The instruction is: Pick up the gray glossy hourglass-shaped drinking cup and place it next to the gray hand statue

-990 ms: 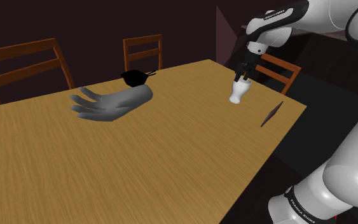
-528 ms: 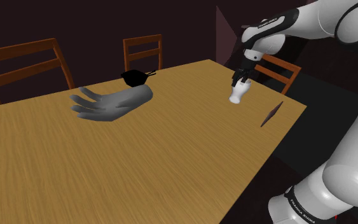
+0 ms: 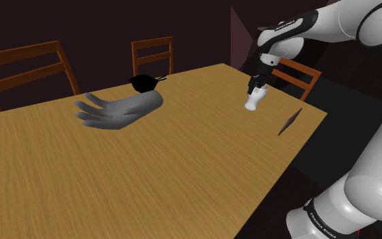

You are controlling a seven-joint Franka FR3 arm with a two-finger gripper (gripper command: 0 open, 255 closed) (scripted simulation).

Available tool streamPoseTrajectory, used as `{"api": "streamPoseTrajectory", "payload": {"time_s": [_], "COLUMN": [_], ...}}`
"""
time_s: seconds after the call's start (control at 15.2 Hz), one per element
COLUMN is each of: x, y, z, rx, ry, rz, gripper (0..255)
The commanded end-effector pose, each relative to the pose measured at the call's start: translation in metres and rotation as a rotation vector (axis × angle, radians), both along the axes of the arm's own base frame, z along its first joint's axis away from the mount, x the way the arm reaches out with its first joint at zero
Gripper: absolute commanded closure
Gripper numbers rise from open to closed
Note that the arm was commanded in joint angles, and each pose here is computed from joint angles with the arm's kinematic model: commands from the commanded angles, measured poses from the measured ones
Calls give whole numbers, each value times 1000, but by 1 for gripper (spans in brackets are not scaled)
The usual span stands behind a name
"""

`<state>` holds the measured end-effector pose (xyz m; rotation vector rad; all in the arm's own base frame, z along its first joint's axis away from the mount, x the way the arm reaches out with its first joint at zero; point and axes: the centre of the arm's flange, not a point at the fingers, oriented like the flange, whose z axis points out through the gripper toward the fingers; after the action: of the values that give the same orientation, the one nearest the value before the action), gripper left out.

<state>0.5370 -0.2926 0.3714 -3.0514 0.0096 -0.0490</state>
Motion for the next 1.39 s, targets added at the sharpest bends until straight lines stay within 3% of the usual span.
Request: {"api": "streamPoseTrajectory", "payload": {"time_s": [0.0,0.53,1.32], "x": [0,0,0], "y": [0,0,0], "z": [0,0,63], "rx": [0,0,0], "ry": [0,0,0], "rz": [0,0,0], "gripper": [255,255,255]}}
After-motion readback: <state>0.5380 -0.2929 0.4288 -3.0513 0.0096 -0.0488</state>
